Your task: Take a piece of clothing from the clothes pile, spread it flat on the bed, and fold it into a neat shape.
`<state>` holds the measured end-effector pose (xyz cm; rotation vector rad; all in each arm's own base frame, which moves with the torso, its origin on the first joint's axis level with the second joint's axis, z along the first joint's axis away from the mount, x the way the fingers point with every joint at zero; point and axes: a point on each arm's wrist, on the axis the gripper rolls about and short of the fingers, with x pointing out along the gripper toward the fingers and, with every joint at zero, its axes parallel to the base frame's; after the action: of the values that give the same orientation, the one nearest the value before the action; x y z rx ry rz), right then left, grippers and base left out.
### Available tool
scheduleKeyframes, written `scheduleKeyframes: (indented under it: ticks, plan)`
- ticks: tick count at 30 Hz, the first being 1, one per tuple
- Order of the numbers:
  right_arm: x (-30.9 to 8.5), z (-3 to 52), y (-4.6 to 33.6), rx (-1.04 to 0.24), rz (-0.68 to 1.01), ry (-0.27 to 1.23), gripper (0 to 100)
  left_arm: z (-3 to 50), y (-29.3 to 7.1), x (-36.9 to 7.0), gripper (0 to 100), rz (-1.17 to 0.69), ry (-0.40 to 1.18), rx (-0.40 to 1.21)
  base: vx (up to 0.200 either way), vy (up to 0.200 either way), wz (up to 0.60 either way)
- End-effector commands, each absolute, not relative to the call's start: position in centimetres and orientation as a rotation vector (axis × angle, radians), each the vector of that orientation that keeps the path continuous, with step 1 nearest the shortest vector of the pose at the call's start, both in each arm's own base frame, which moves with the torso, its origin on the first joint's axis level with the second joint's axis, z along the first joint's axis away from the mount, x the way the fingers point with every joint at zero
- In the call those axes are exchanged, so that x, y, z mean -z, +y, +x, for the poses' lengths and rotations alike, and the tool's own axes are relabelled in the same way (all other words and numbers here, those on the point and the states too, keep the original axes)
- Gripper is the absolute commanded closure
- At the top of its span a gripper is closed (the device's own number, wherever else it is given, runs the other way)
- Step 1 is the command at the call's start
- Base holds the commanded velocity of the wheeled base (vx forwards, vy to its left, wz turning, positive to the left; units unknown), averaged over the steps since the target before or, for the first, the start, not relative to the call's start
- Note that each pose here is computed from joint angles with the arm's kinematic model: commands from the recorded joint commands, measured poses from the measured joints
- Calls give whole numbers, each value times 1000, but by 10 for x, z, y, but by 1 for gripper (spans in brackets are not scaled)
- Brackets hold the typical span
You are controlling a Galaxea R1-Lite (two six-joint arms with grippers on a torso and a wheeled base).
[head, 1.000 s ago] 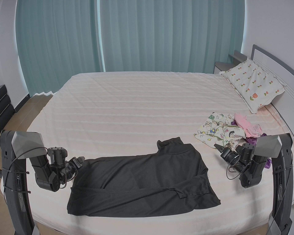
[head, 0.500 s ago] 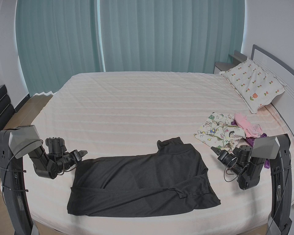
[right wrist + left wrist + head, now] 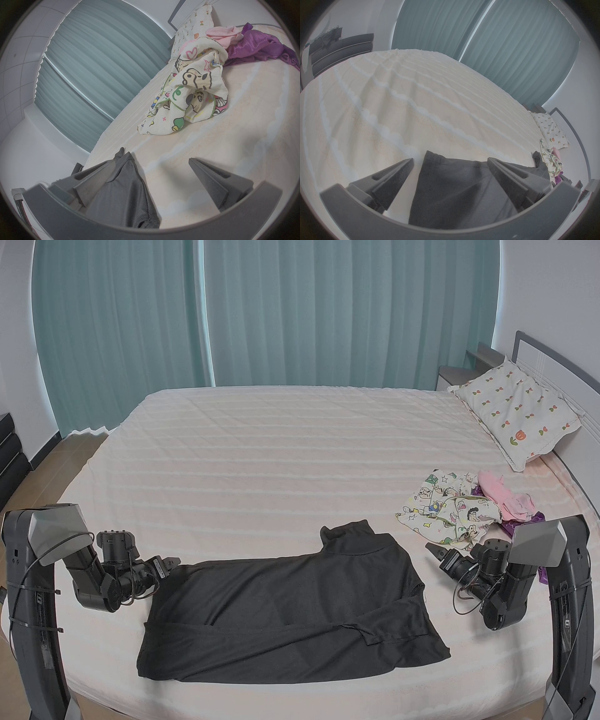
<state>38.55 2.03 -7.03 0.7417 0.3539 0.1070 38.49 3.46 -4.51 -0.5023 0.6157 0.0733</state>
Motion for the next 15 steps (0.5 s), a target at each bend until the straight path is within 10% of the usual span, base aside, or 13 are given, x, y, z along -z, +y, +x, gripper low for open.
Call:
scheduleKeyframes:
  ticks: [1,2,15]
  plan:
    - [70,386,21,-111,741,347,0,386,35,55,0,-503,633,-79,0,0,0]
    - [70,385,21,-111,742,348,0,387,36,56,100,-503,629,-81,0,0,0]
    - [69,386,21,-113,740,344,0,400,51,48,100,-585,545,-173,0,0,0]
